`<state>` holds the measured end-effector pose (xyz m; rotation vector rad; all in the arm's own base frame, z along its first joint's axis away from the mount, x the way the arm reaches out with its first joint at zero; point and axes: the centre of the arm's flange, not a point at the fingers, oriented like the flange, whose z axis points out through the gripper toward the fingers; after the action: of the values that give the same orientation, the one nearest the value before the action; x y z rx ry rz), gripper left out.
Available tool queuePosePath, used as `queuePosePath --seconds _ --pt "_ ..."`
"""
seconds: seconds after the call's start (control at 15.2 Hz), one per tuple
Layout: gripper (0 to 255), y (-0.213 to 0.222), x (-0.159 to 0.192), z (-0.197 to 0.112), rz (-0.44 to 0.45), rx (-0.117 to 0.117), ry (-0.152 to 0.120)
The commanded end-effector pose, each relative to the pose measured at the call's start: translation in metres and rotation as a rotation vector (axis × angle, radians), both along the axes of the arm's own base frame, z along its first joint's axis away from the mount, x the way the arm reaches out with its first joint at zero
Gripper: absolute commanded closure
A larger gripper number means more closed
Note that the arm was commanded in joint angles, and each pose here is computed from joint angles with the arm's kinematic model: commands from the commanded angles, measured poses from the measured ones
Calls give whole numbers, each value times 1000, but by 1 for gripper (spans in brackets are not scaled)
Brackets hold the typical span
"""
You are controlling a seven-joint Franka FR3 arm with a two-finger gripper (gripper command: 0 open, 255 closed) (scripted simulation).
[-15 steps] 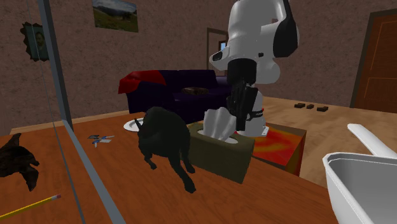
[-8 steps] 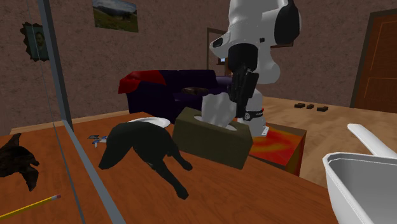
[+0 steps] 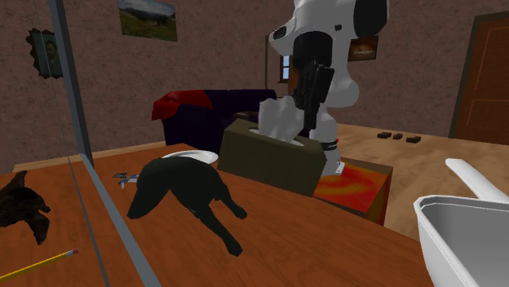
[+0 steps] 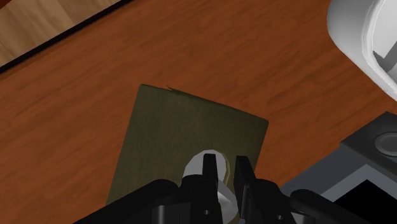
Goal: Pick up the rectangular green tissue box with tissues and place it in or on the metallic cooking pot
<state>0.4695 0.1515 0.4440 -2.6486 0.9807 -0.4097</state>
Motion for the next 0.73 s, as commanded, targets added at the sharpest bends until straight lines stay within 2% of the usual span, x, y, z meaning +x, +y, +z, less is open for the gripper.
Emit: queuePosePath --seconds 0.0,0.66 --pt "255 -1 -1 11 0 0 0" --pt "255 -1 -1 63 0 0 0"
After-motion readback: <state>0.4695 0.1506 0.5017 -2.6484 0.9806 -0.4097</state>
